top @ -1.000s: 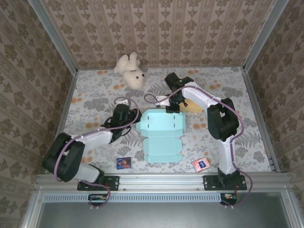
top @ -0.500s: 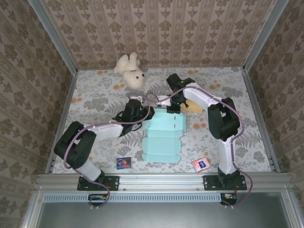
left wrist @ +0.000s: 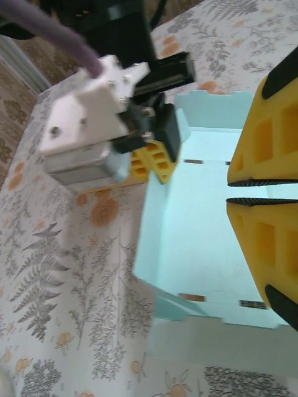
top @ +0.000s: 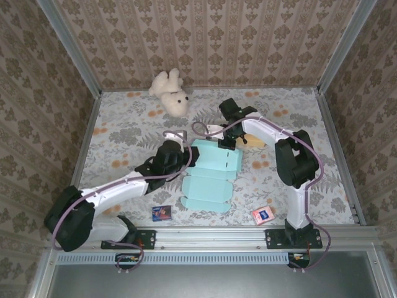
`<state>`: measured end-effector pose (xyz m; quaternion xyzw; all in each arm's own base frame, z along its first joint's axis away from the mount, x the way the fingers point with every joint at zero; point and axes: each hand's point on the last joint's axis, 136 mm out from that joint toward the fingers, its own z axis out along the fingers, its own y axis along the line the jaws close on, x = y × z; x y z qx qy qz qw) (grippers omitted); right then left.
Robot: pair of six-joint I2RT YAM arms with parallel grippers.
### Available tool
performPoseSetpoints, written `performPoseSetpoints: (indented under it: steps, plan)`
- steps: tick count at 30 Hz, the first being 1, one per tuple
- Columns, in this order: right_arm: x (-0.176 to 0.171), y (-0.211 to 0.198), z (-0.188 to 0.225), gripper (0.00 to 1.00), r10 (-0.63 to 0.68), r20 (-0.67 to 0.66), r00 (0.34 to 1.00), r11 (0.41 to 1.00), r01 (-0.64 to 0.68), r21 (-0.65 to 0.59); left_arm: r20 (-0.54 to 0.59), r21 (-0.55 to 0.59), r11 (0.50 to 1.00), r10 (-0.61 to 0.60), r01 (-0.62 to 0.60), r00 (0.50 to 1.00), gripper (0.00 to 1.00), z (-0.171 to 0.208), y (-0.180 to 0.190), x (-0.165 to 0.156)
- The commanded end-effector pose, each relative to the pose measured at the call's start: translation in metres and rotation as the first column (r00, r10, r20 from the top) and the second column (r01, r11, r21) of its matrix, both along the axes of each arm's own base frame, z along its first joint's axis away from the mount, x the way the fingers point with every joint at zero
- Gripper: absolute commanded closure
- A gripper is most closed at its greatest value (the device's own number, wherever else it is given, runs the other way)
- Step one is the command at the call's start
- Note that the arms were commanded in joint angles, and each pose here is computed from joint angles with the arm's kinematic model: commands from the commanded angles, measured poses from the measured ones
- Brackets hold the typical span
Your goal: Fold the paper box
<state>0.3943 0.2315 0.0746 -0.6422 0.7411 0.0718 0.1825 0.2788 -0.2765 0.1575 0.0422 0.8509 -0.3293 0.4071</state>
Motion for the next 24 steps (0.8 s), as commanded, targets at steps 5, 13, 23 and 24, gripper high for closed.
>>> performPoseSetpoints:
  steps: [5, 13, 23, 24]
  plan:
    - [-0.006, -0.003, 0.013, 1.0, -0.052, 0.034, 0.998, 0.999, 0.051, 0.016, -0.088, 0.087, 0.996, -0.018, 0.026, 0.996, 0.84, -0.049, 0.005, -0.012]
    - [-0.013, -0.006, 0.005, 1.0, -0.057, 0.033, 0.998, 0.998, 0.057, 0.017, -0.12, 0.034, 0.998, -0.047, 0.051, 0.992, 0.85, -0.056, -0.011, -0.011]
    - [-0.014, -0.005, 0.005, 1.0, -0.051, 0.038, 0.998, 0.998, 0.05, 0.026, -0.163, 0.097, 0.993, 0.076, -0.061, 0.984, 0.87, -0.082, 0.009, 0.003]
    - [-0.013, -0.005, 0.005, 1.0, -0.051, 0.039, 0.998, 0.998, 0.05, 0.026, -0.157, 0.102, 0.992, 0.088, -0.072, 0.984, 0.87, -0.081, 0.014, 0.003]
